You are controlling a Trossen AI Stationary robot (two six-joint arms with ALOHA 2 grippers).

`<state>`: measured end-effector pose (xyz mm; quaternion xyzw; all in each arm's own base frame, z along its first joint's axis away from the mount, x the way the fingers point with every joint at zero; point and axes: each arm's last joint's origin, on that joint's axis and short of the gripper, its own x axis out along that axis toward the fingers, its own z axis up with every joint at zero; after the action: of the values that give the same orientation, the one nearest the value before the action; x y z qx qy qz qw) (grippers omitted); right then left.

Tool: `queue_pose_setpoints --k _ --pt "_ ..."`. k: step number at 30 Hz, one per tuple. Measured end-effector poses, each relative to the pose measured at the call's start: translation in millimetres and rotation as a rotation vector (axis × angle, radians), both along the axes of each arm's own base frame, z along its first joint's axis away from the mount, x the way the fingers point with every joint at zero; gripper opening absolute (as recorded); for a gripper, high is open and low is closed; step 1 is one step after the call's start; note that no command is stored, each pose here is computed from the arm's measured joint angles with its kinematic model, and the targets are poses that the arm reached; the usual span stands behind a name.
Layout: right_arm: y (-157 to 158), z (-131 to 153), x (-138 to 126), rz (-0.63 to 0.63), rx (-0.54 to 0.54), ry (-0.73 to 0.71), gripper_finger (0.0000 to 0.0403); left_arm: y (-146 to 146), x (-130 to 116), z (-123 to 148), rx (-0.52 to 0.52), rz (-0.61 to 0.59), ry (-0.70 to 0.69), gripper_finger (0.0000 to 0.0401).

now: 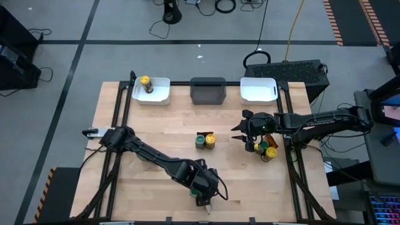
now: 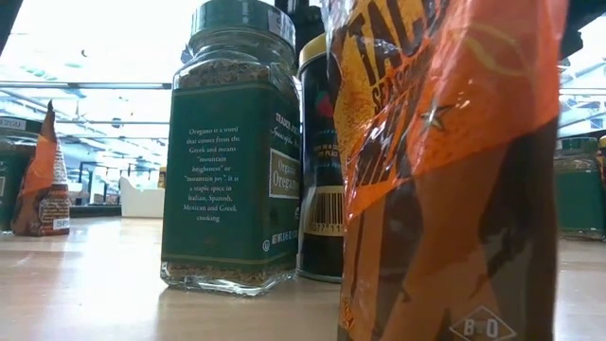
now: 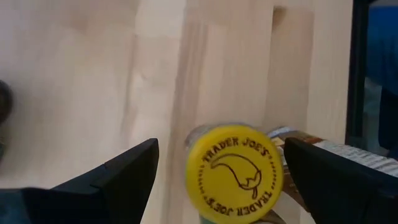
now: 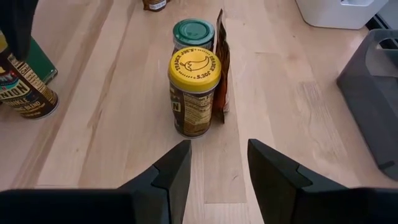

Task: Sort spices by type
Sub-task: Put the bottom yellow seasoning bottle into the left white bin

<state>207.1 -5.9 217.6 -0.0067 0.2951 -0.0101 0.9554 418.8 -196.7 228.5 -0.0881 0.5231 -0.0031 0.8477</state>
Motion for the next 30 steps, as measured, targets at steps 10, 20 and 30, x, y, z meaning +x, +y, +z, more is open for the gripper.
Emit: queue_pose_setpoints --k 10,20,30 --pt "0 0 0 -0.002 0.003 -0.002 0.0141 0 0 1 -0.002 -0.001 -0.001 0.035" --pt "0 0 0 -0.002 0.003 -0.002 0.0141 3 -2 -9 0.009 0.004 0.024 0.035" --pt "0 0 0 -0.002 0.003 -0.002 0.0141 5 -1 -9 0.009 0.008 0.023 0.035"
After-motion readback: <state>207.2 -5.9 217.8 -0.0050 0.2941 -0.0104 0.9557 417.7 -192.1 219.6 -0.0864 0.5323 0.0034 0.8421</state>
